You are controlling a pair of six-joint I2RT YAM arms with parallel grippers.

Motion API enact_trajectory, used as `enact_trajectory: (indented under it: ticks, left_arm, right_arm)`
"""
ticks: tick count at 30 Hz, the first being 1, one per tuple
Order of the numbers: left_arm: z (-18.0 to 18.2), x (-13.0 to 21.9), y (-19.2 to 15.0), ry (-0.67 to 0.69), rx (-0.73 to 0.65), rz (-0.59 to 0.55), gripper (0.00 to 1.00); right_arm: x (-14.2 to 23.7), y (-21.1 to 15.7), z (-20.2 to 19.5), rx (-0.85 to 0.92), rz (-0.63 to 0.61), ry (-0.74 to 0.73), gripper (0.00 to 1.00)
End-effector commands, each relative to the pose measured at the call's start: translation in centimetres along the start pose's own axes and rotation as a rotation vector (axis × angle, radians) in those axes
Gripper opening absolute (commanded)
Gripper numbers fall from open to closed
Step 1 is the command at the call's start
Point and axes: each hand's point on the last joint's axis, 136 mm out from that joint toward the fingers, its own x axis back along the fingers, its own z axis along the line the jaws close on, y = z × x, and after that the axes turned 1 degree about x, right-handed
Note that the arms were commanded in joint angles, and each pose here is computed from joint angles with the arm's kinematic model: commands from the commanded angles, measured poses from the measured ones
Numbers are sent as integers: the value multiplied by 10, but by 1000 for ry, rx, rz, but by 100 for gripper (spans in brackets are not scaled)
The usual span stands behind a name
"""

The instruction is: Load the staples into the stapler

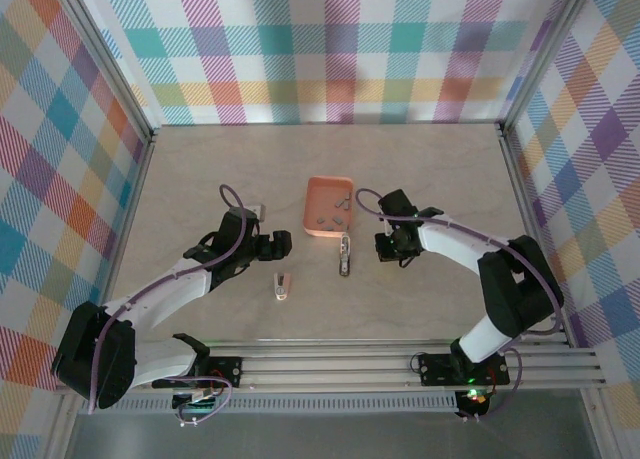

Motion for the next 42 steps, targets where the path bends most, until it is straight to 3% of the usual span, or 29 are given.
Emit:
enact_trajectory:
  ticks: [1, 9, 17, 25, 42]
  left_arm:
    - [-6, 2, 2, -17, -14, -9, 93]
    - [-3, 4, -1, -9, -17, -11, 92]
    - [-2, 3, -2, -8, -14, -10, 92]
    - [-1, 2, -4, -6, -18, -6, 93]
    - [1, 1, -6, 4, -15, -4, 92]
  right_arm:
    - [-9, -11, -12, -74, 39, -52, 16]
    - [-15, -21, -12, -95, 66, -42, 18]
    - [-4, -16, -10, -114, 55, -42, 31]
    - [3, -25, -13, -129, 170, -89, 31]
    - [-11, -12, -6, -66, 221, -88, 30]
